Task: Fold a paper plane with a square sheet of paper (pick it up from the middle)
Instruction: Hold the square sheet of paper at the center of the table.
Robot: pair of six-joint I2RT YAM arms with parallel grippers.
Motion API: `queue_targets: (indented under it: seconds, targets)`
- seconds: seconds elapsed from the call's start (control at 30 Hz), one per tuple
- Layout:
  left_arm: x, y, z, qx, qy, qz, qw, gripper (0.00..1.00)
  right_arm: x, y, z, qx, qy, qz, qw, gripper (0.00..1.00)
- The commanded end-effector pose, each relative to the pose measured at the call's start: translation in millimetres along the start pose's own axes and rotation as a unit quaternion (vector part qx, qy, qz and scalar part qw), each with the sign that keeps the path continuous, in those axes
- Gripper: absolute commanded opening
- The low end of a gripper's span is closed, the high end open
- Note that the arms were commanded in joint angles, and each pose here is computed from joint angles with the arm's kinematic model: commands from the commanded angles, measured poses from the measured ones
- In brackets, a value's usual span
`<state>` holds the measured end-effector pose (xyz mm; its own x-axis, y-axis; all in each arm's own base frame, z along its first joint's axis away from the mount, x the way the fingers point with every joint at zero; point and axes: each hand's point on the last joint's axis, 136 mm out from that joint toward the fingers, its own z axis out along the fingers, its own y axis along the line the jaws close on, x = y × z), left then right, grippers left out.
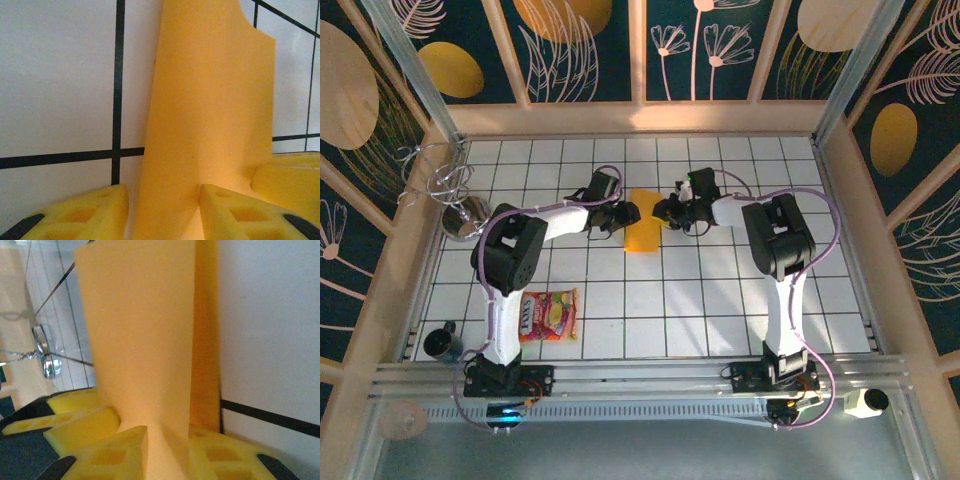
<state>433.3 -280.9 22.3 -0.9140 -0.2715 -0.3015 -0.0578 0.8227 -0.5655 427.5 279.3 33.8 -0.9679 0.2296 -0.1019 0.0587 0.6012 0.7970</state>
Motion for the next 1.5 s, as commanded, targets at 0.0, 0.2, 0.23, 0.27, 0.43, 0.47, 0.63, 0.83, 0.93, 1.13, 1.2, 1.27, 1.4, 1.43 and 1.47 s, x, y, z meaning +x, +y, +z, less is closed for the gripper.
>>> queue_targets:
  seconds: [0.0,0.2,0.23,0.27,0.43,0.47,0.63,0.83,0.93,1.13,1.2,1.27,1.4,1.43,1.47]
  targets:
    - [31.0,58.0,23.5,-0.102,0.033,-0.004,0.994,0.41,-16.9,12.5,-26.1,0.013,-0.038,-0.015,0.999,0.33]
    - [43.0,78.1,29.8,-0.138,0.041,-0.005,0.99,0.4,-22.3,7.5,-47.3,0.048,-0.08,-0.02,0.995,0.37]
    - [44.7,80.0,30.6,-0.142,0.043,-0.006,0.989,0.4,-22.3,6.5,-49.4,0.05,-0.084,-0.02,0.995,0.36]
    - [45.7,82.1,31.4,-0.147,0.044,-0.007,0.988,0.4,-21.8,5.3,-51.0,0.053,-0.087,-0.021,0.995,0.35]
    - [53.3,89.9,36.9,-0.159,0.054,-0.012,0.986,0.39,-19.3,0.3,-53.1,0.052,-0.097,-0.018,0.994,0.32]
    - [55.1,91.7,38.3,-0.162,0.059,-0.012,0.985,0.39,-19.1,-1.8,-53.7,0.052,-0.099,-0.015,0.994,0.3]
    - [61.5,98.6,41.4,-0.179,0.073,-0.002,0.981,0.4,-29.1,-4.5,-71.3,0.038,-0.148,-0.009,0.988,0.27]
    - [68.0,106.8,43.0,-0.193,0.084,-0.003,0.978,0.39,-47.7,-24.2,-102.8,0.029,-0.207,0.01,0.978,0.25]
    - [69.5,108.0,44.5,-0.193,0.087,-0.003,0.977,0.38,-54.7,-36.2,-118.0,0.028,-0.23,0.016,0.973,0.25]
    - [70.6,108.8,48.1,-0.194,0.093,0.002,0.977,0.4,-63.5,-56.2,-136.3,0.049,-0.252,0.019,0.966,0.24]
    - [71.3,109.3,50.1,-0.193,0.097,0.006,0.976,0.41,-65.0,-56.3,-136.5,0.049,-0.252,0.016,0.966,0.24]
    - [72.3,109.3,52.3,-0.193,0.101,0.008,0.976,0.42,-65.3,-55.3,-134.9,0.045,-0.249,0.015,0.967,0.25]
    - [74.1,111.3,55.7,-0.194,0.106,0.01,0.975,0.42,-64.3,-53.5,-130.4,0.036,-0.241,0.015,0.97,0.25]
    - [75.1,111.9,56.4,-0.195,0.107,0.011,0.975,0.42,-64.1,-53.7,-129.8,0.036,-0.24,0.015,0.97,0.25]
    - [76.2,113.0,57.0,-0.195,0.109,0.011,0.975,0.42,-63.4,-53.4,-128.9,0.035,-0.238,0.015,0.97,0.25]
